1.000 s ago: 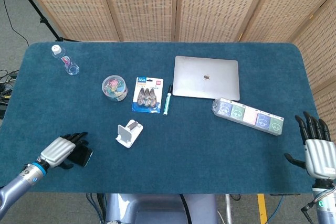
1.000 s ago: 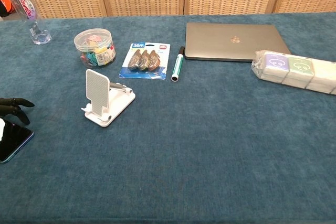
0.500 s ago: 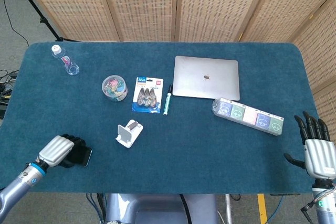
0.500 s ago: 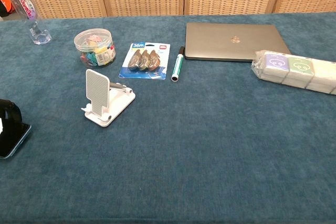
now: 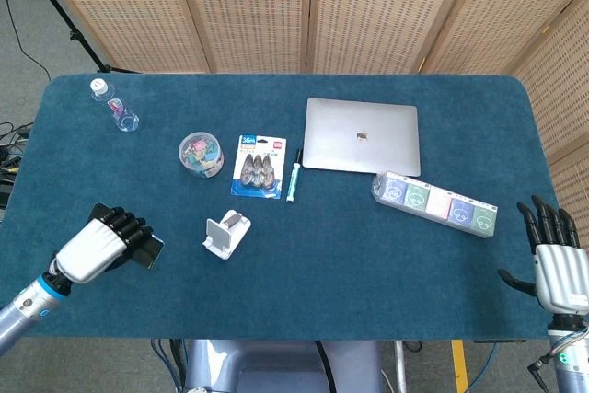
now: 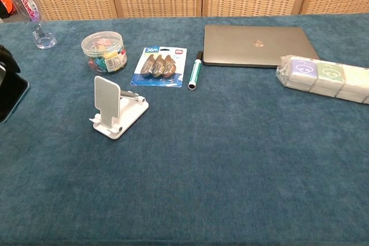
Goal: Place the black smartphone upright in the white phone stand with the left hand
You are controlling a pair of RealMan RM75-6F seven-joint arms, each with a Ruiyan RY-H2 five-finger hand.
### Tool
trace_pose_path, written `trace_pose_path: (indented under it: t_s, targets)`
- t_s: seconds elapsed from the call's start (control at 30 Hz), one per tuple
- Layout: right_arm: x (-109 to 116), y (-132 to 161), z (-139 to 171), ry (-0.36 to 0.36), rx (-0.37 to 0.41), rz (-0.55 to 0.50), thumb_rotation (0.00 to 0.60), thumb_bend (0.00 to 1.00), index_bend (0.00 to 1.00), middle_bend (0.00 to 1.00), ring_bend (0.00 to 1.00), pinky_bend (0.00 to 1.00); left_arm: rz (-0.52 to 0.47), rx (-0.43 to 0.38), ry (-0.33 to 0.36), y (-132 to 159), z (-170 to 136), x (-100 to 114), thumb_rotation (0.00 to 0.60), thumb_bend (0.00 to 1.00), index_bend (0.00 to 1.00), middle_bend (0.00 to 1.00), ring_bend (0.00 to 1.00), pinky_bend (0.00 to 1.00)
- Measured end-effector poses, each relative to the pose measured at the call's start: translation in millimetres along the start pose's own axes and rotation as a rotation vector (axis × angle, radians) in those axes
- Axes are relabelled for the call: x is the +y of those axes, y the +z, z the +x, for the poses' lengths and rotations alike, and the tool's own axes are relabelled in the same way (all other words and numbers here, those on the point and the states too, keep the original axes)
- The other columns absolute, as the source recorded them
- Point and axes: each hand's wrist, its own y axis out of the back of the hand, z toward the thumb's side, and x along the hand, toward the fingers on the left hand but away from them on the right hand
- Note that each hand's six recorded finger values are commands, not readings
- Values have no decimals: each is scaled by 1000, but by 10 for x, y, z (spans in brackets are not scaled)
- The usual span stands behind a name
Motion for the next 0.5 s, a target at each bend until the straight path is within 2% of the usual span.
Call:
trace_pose_path:
  t_s: [0.1, 0.2, 0.4, 0.5]
  targets:
    - [-8, -4, -7, 1, -5, 3, 600, 0, 0, 0, 0, 0, 149, -139, 104, -26, 89, 187, 600, 141, 560, 411, 377, 470]
    - [-15, -20, -17, 0, -13, 8, 600, 0, 0, 0, 0, 0, 281, -284, 153, -39, 231, 269, 600, 134, 560, 411, 377, 470]
    - [-31, -71, -53, -7, -35, 32, 600, 0, 0, 0, 0, 0, 459, -532, 180, -5, 677, 327, 600, 128, 560, 411, 378, 470]
    - [-35, -89, -68, -12, -44, 43, 600, 0, 0, 0, 0, 0, 499, -602, 175, 17, 849, 334, 600, 129, 560, 411, 378, 470]
